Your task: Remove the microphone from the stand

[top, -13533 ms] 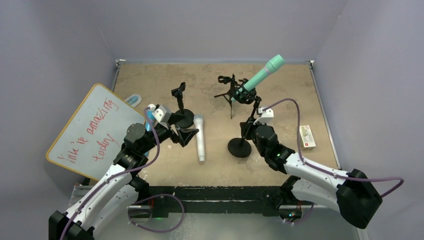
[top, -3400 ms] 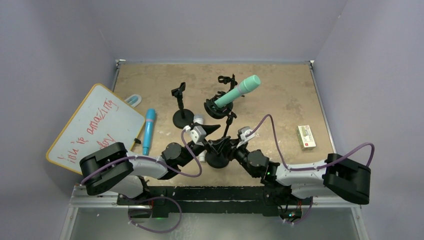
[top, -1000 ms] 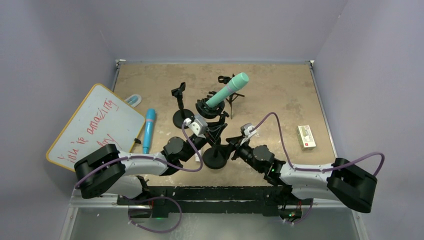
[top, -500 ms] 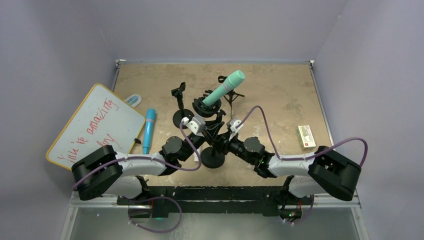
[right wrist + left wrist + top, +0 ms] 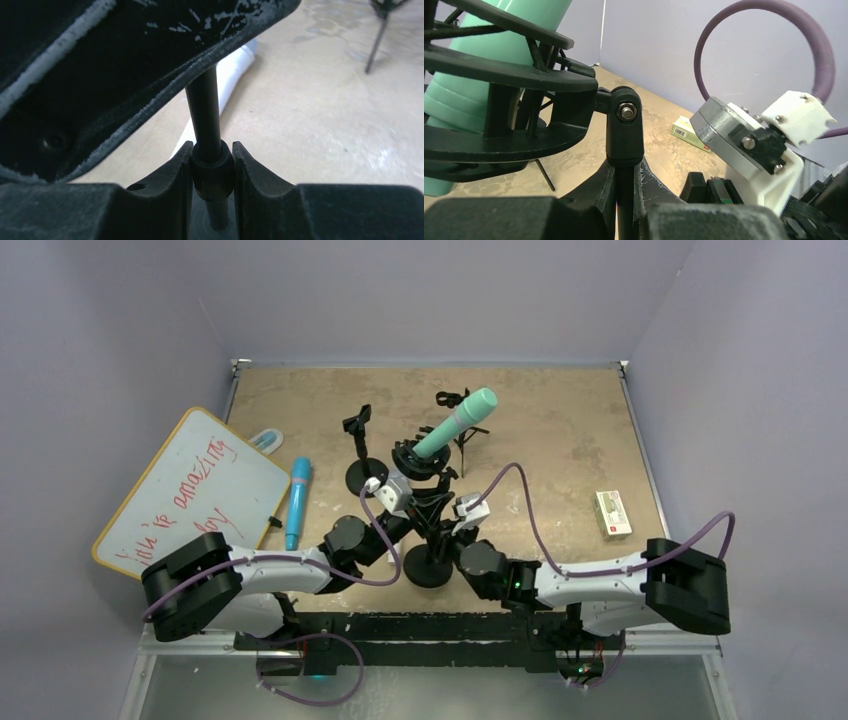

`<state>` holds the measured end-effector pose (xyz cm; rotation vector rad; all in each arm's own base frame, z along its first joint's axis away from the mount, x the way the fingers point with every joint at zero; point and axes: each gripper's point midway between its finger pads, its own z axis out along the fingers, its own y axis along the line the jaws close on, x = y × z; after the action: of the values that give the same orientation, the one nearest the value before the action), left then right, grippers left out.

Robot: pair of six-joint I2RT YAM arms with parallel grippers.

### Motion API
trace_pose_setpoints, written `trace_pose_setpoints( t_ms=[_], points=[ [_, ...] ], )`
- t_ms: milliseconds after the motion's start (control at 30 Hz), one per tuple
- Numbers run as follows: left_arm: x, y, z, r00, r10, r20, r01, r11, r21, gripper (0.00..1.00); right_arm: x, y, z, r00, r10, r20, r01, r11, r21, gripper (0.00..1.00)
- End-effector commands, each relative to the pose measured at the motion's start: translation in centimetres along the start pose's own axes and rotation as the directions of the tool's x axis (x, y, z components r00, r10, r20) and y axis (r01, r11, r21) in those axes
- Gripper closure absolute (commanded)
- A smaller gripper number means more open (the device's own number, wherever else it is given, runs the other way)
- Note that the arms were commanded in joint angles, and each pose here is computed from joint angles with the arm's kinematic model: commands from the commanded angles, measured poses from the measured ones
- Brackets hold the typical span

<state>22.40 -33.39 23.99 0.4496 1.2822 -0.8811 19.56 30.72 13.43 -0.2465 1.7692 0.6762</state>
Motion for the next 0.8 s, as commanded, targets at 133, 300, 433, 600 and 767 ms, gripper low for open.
trace_pose_setpoints(
  t_ms=[133, 300, 433, 600, 767],
  points=[
    [-0.8, 0.6, -0.3, 1.0, 0.003, 0.024, -0.003, 1.0, -0.025, 1.0, 0.4, -5.9, -0.5, 0.998, 0.017, 0.066, -0.049, 0.849, 0.526, 0.94],
    [-1.0, 0.7, -0.5, 1.0, 0.007, 0.026, -0.006, 1.0, -0.026, 1.0, 1.5, -3.5, 0.1, 0.997, 0.071, 0.003, -0.067, 0.922, 0.382, 0.79],
    [-1.0, 0.7, -0.4, 1.0, 0.009, 0.027, -0.009, 1.0, -0.024, 1.0, -0.9, -1.1, -1.0, 0.989, 0.137, 0.063, -0.145, 0.978, 0.148, 0.58],
    [-1.2, 0.5, -0.4, 1.0, 0.01, 0.029, -0.009, 1.0, -0.015, 1.0, -3.3, 0.5, -2.6, 0.983, 0.163, 0.087, -0.148, 0.975, -0.166, 0.28],
    [-1.2, 0.3, -0.2, 1.0, 0.006, 0.03, -0.006, 1.0, -0.008, 1.0, -3.1, 0.3, -1.9, 0.995, 0.088, 0.042, -0.075, 0.963, -0.259, 0.22]
  ],
)
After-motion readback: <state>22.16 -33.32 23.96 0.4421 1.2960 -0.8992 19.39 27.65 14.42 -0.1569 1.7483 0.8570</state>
